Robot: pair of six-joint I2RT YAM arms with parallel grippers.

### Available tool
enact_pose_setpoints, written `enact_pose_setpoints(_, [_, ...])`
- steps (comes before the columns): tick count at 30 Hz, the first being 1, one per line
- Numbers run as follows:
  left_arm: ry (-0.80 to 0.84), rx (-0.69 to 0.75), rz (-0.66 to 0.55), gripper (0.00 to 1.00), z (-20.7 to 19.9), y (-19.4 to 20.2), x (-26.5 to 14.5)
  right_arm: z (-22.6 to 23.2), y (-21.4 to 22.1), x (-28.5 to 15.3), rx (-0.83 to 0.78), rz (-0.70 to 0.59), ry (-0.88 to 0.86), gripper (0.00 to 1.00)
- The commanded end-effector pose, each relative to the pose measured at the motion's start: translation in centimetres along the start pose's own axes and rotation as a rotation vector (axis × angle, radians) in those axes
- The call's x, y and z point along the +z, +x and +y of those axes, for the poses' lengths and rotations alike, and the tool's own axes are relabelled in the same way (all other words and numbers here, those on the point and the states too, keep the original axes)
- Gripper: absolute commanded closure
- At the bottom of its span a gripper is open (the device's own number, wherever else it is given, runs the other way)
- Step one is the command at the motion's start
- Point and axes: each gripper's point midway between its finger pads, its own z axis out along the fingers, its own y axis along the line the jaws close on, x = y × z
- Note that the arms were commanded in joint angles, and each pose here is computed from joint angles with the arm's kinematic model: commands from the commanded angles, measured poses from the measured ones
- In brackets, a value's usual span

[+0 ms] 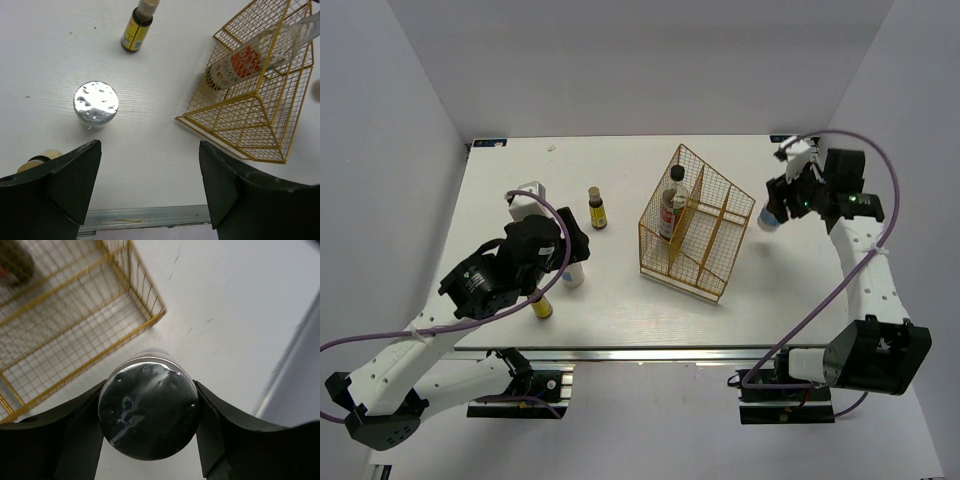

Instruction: Organize the condiment bottles

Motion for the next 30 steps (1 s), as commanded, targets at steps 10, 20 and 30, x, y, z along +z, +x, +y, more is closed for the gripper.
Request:
enact_pose_setpoints(10, [-0.078, 0.04, 0.017, 0.07, 1.5, 0.6, 0.4, 2.1, -16.1, -4.7, -0.03, -0.387, -0.251, 1.0])
enact_pose_setpoints(20, [-0.088, 0.054, 0.062, 0.04, 1.6, 2.1, 1.1, 5.9, -18.4, -0.1, -0.041, -0.395, -0.399, 1.0])
enact_pose_setpoints(30, [-0.108, 0.069, 0.076, 0.03, 2.1, 2.7, 1.4, 7.4, -16.8, 3.3, -0.101, -0.292, -0.392, 1.0])
